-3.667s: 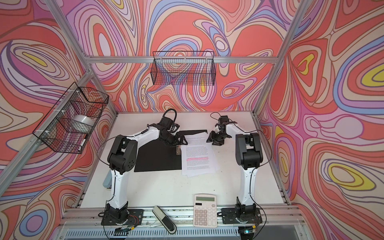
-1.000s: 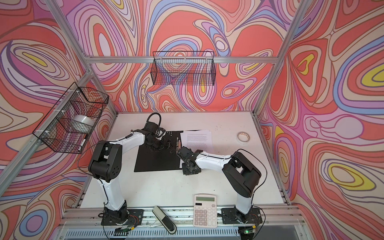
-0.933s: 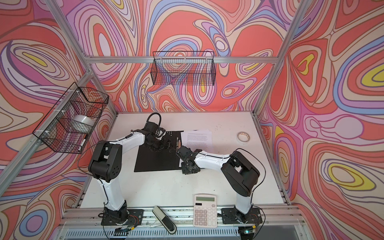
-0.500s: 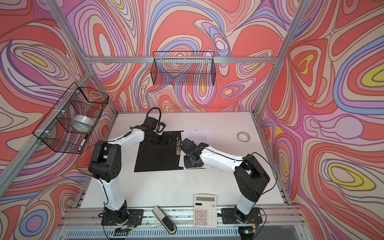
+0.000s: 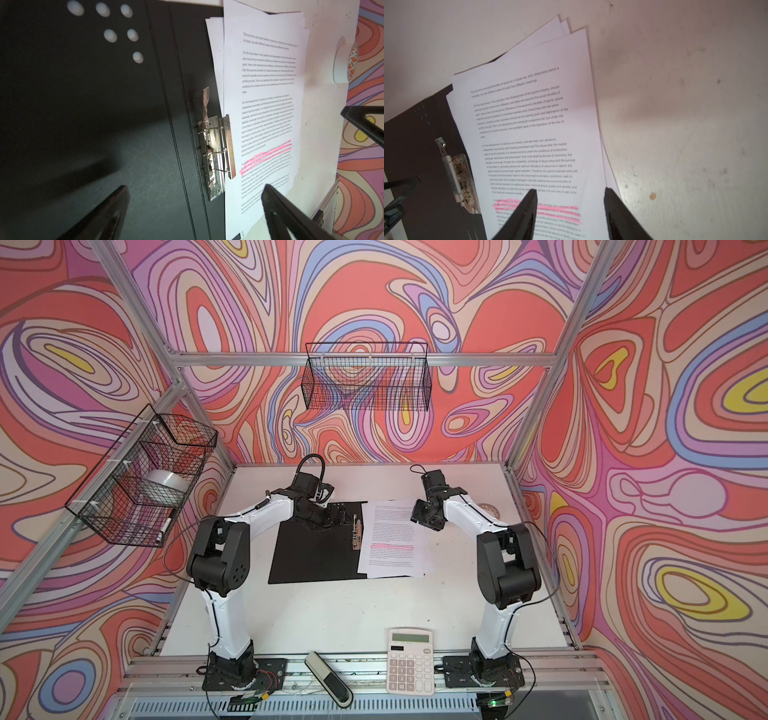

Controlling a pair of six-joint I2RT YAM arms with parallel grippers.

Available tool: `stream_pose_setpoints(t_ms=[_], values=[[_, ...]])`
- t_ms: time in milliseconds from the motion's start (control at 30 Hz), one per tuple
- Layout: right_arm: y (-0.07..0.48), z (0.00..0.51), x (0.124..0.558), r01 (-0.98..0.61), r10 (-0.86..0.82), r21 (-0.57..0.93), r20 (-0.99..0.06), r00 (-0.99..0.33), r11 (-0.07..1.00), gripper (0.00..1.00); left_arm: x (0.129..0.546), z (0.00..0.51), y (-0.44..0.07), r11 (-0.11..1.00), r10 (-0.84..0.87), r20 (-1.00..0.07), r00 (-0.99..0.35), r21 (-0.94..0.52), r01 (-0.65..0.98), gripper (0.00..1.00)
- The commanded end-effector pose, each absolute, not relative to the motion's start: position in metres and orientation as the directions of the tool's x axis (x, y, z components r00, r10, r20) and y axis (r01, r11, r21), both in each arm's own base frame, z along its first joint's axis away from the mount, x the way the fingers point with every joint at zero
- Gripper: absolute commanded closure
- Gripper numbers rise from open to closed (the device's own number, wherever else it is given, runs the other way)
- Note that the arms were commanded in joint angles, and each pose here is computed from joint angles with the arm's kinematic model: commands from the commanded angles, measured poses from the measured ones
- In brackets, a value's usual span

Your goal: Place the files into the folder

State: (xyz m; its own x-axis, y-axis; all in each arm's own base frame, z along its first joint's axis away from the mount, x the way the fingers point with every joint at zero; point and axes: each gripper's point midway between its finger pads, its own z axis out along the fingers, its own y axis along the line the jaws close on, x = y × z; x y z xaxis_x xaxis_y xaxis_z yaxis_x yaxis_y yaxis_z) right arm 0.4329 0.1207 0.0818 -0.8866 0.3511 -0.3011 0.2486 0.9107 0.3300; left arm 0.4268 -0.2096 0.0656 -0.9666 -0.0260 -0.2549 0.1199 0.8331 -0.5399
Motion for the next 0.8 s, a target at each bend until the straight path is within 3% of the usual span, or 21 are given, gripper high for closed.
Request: stream_pose_setpoints(t_ms=[0,300,767], values=[[0.118,0.074,0.453,0.23,0.357,0.394,-0.286,-0.889,0.89,0.45,0.433,0.072,-0.223,0.809,-0.026,-0.26,-0.965,-0.572,0.132,0.0],[0.1,0.043,0.478,0.256,0.376,0.407,-0.249,-0.893,0.877,0.44,0.433,0.063,-0.238,0.786,-0.01,-0.233,-0.972,-0.603,0.137,0.0],[0.116,0.015,0.486,0.185,0.29,0.452,-0.174,-0.941,0.873,0.44,0.438,0.051,-0.247,0.77,-0.008,-0.197,-0.98,-0.626,0.119,0.0]])
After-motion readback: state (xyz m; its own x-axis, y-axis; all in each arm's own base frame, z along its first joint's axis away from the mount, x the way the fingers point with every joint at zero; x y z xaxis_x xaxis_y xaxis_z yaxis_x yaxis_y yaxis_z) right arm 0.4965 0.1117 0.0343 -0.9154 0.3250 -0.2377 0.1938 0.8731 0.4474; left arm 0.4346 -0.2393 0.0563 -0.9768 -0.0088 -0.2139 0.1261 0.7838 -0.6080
